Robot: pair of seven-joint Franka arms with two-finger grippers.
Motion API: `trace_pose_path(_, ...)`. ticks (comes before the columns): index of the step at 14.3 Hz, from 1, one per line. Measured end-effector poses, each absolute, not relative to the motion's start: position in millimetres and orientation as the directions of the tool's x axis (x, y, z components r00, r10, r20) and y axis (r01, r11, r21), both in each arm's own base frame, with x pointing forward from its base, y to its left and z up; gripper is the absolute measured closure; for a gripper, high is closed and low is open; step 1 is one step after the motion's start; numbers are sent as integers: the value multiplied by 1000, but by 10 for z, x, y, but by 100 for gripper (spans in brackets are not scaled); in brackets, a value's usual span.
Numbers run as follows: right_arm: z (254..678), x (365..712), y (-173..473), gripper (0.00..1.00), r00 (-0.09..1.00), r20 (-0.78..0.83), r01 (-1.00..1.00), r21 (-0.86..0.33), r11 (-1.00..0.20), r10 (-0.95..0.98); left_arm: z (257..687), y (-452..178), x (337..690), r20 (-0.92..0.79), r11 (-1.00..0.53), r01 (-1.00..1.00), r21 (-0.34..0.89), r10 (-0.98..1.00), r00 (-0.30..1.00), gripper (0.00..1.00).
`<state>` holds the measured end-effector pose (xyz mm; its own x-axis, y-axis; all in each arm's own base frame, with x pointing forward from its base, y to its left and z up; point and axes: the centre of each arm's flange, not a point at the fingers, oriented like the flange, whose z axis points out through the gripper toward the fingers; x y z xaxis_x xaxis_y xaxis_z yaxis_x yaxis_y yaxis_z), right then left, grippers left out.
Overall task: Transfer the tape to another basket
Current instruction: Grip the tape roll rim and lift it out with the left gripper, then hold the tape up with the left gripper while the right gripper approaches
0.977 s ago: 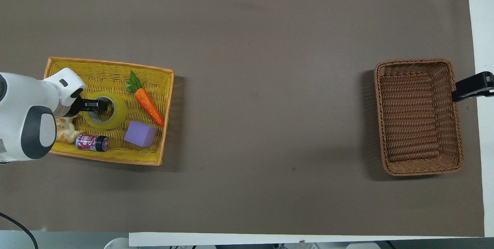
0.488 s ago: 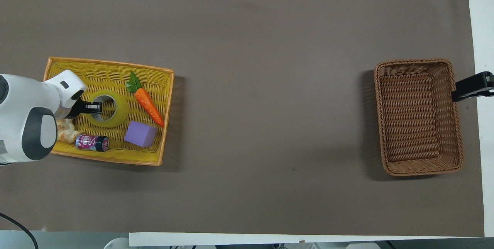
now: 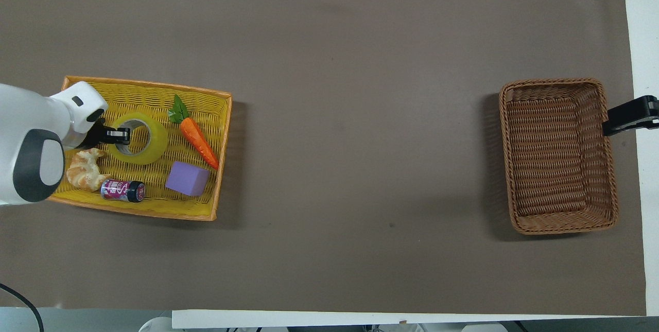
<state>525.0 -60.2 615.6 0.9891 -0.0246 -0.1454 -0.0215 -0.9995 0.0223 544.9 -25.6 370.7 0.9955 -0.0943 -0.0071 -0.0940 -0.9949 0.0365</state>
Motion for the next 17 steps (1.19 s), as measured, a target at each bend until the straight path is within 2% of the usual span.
trace_pose_path(2, 6156, 5250, -602, 0, 989, -145, -22, 22, -1000, -25, 4230, -542, 5729, 13, -992, -31, 120, -29, 999, 78)
trace_pose_path(5, 6156, 5250, -602, 0, 989, -145, -22, 22, -1000, -25, 4486, -1382, 5813, 9, -972, 97, 216, 101, 995, 78)
trace_pose_path(9, 6156, 5250, -602, 0, 989, -145, -22, 22, -1000, -25, 4704, -2750, 5588, 38, -916, 202, 348, 229, 973, 78)
trace_pose_path(14, 6156, 5250, -602, 0, 989, -145, -22, 22, -1000, -25, 5011, -3311, 5511, 64, -879, 197, 434, 248, 967, 78)
trace_pose_path(17, 6156, 5250, -601, 0, 989, -145, -21, 22, -1000, -24, 5152, -3732, 5283, 68, -878, 151, 454, 204, 977, 78)
